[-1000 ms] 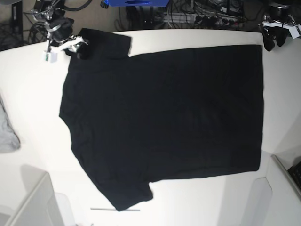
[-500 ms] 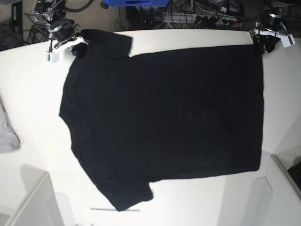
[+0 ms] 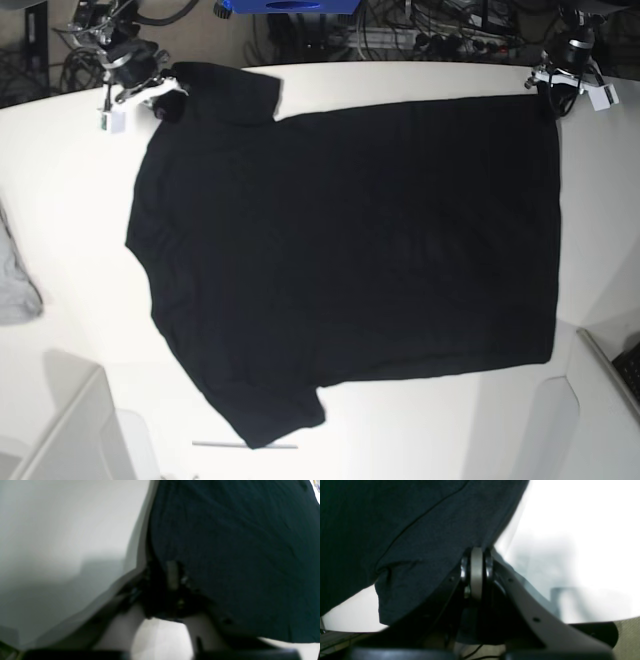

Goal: Fold the T-shirt properly
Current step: 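Close both grippers on the shoulder edges of the black T-shirt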

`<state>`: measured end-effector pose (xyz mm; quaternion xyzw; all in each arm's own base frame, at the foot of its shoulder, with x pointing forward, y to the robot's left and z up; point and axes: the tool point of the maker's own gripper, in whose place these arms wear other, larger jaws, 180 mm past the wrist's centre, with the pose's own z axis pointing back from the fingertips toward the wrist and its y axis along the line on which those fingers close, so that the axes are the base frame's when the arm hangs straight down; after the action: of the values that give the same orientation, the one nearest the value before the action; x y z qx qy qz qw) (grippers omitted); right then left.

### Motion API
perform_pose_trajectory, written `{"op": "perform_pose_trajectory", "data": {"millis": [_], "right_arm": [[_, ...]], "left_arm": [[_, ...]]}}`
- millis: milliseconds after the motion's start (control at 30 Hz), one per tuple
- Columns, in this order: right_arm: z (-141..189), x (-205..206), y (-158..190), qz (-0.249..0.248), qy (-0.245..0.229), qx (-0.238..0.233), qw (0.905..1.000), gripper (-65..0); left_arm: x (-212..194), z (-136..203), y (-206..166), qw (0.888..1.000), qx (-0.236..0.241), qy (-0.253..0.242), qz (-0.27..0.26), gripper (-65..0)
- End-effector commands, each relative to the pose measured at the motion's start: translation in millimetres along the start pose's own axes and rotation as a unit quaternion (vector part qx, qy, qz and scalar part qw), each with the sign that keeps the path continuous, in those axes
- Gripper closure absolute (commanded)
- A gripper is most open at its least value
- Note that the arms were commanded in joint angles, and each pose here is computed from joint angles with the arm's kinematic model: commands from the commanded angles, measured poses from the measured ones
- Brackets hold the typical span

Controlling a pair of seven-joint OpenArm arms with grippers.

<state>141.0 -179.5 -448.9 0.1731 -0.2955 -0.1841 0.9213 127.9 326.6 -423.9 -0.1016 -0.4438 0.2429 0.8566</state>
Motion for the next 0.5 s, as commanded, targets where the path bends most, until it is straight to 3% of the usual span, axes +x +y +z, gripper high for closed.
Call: {"op": "perform_pose_trajectory", "data": {"millis": [0,467], "right_arm": [[3.7,-20.2,-13.7,0.011,0.048,-0.028,0.9984,0.0],[21.4,-5.2,-14.8,0.039,0.028,-0.038,0.9981,0.0]], "left_arm": [[0.3,3.6,2.0,1.0,0.001,0.006,-0.008,-2.0],[-4.7,21.4,10.1,0.999,0.011,0.022,-0.027,0.0]]}}
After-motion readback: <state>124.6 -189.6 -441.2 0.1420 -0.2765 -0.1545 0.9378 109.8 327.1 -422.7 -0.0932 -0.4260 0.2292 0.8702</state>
